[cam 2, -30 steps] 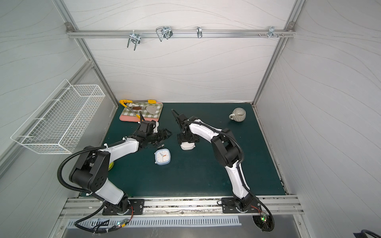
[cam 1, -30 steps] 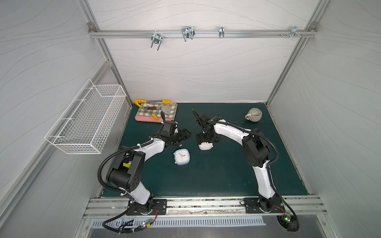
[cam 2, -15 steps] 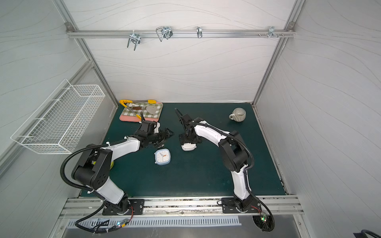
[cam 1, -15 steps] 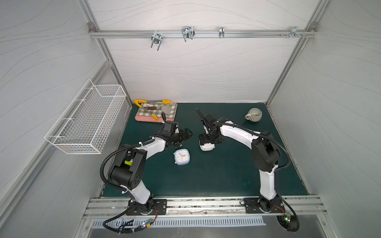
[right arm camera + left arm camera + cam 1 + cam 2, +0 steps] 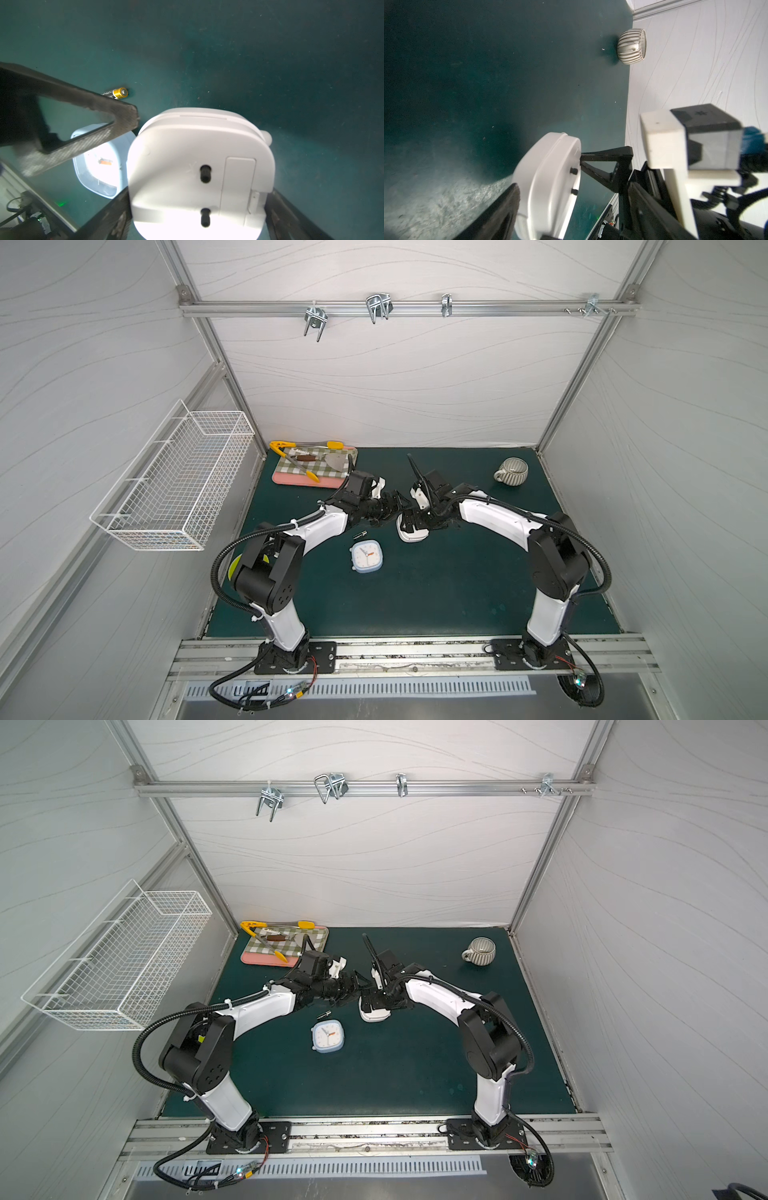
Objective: Insert the battery into the alarm
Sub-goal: Adjust the alarm at the center of the board.
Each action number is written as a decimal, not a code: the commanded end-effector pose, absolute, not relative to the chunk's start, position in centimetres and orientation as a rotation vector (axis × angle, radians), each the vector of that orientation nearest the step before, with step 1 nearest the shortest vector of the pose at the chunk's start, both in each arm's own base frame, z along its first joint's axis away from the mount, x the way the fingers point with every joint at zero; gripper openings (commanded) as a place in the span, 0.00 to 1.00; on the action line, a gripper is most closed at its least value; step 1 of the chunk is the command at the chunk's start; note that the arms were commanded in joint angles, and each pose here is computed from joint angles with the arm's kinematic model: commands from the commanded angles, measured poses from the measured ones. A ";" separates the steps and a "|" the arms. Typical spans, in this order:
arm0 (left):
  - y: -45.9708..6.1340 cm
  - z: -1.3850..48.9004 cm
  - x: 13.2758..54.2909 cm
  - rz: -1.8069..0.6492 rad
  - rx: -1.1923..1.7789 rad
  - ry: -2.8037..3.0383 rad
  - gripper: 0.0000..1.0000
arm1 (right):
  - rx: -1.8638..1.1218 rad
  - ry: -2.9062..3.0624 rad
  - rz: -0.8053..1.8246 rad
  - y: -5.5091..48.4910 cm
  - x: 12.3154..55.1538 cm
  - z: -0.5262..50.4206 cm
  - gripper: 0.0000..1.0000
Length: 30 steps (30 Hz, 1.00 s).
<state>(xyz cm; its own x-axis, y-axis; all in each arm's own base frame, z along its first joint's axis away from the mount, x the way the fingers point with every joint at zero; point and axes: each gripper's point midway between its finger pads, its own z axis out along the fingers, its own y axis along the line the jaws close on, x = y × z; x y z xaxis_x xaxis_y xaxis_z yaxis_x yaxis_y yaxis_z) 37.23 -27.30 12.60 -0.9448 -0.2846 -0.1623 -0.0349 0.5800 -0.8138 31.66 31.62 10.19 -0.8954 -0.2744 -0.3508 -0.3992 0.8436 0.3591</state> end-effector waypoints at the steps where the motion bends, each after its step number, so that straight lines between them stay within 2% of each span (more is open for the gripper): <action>1: -27.8 12.7 37.3 -1.323 -0.265 2.549 0.84 | -0.517 2.605 0.729 32.4 32.7 13.8 0.93; 3: -27.6 12.4 37.4 -1.306 -0.271 2.551 0.89 | -0.514 2.603 0.736 32.3 32.7 14.0 0.93; 6: -27.7 12.3 37.3 -1.324 -0.277 2.551 0.89 | -0.507 2.597 0.748 32.3 32.7 14.1 0.93; 13: -28.7 12.6 37.1 -1.436 -0.257 2.520 0.70 | -0.497 2.569 0.779 32.5 32.9 14.7 0.93; 24: -29.0 12.5 36.9 -1.474 -0.253 2.516 0.50 | -0.493 2.560 0.796 32.4 32.9 14.9 0.93; 30: -29.1 12.6 36.8 -1.487 -0.245 2.510 0.35 | -0.492 2.558 0.800 32.3 32.9 14.9 0.93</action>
<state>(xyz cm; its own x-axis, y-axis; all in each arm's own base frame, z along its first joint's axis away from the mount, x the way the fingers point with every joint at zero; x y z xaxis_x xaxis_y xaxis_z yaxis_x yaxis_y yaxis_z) 37.03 -28.13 11.76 -0.9553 -0.2793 -0.0968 -0.0637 0.5143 -0.8553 32.60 31.57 12.70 -0.8847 -0.2147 -0.4138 -0.4005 0.8042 0.4391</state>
